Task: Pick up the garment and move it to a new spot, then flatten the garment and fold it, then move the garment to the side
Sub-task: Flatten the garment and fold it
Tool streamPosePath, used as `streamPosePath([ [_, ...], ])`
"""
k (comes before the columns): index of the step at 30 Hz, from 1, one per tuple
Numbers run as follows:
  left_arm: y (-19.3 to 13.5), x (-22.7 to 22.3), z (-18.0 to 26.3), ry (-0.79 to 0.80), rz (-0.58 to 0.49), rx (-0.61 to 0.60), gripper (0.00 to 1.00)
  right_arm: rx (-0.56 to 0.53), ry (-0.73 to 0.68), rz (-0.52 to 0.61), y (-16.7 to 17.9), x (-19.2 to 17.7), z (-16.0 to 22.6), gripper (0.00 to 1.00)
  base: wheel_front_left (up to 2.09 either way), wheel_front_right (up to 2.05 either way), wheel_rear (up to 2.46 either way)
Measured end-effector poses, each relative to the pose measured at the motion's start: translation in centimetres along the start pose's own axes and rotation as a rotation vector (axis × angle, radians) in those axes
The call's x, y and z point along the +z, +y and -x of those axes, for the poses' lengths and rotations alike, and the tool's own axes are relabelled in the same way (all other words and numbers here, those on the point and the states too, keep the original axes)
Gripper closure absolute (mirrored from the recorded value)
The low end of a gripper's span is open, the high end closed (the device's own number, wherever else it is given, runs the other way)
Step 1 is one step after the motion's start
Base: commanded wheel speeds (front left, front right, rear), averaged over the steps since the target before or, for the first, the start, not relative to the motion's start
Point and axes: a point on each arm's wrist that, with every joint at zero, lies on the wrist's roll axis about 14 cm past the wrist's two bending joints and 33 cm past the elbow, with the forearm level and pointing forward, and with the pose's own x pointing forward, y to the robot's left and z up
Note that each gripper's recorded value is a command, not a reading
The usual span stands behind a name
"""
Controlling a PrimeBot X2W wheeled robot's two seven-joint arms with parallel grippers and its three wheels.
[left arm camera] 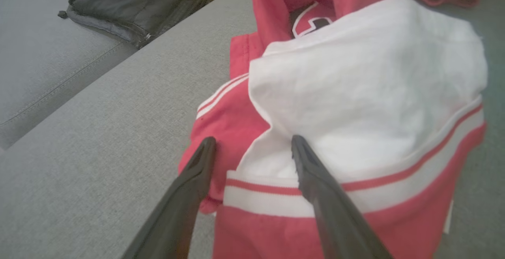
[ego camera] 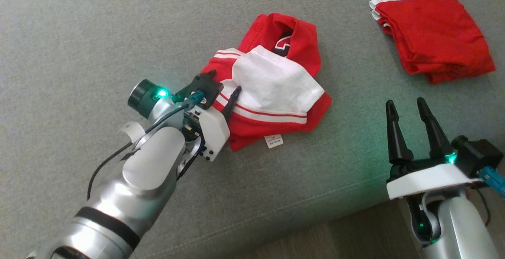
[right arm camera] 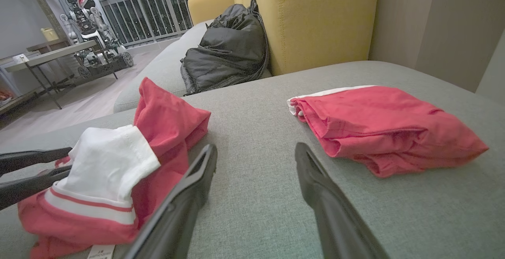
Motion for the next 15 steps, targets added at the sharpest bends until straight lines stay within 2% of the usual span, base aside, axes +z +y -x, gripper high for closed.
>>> streamPosePath([
  [12, -1.1, 1.3, 0.2, -0.058, -0.059, -0.038, 0.00, -0.005, -0.012, -0.003, -0.2, 0.4, 0.2, 0.00, 0.00, 0.00, 0.00],
  [13, -1.1, 1.3, 0.2, -0.058, -0.061, -0.038, 0.04, -0.005, -0.014, -0.003, -0.2, 0.5, 0.3, 0.00, 0.00, 0.00, 0.00],
  [14, -1.2, 1.4, 0.3, -0.059, -0.064, -0.039, 0.22, -0.004, -0.017, -0.004, -0.2, 0.6, 0.3, 0.00, 0.00, 0.00, 0.00],
  [15, -1.2, 1.4, 0.3, -0.058, -0.067, -0.040, 0.51, -0.004, -0.019, -0.004, -0.2, 0.7, 0.3, 0.00, 0.00, 0.00, 0.00],
])
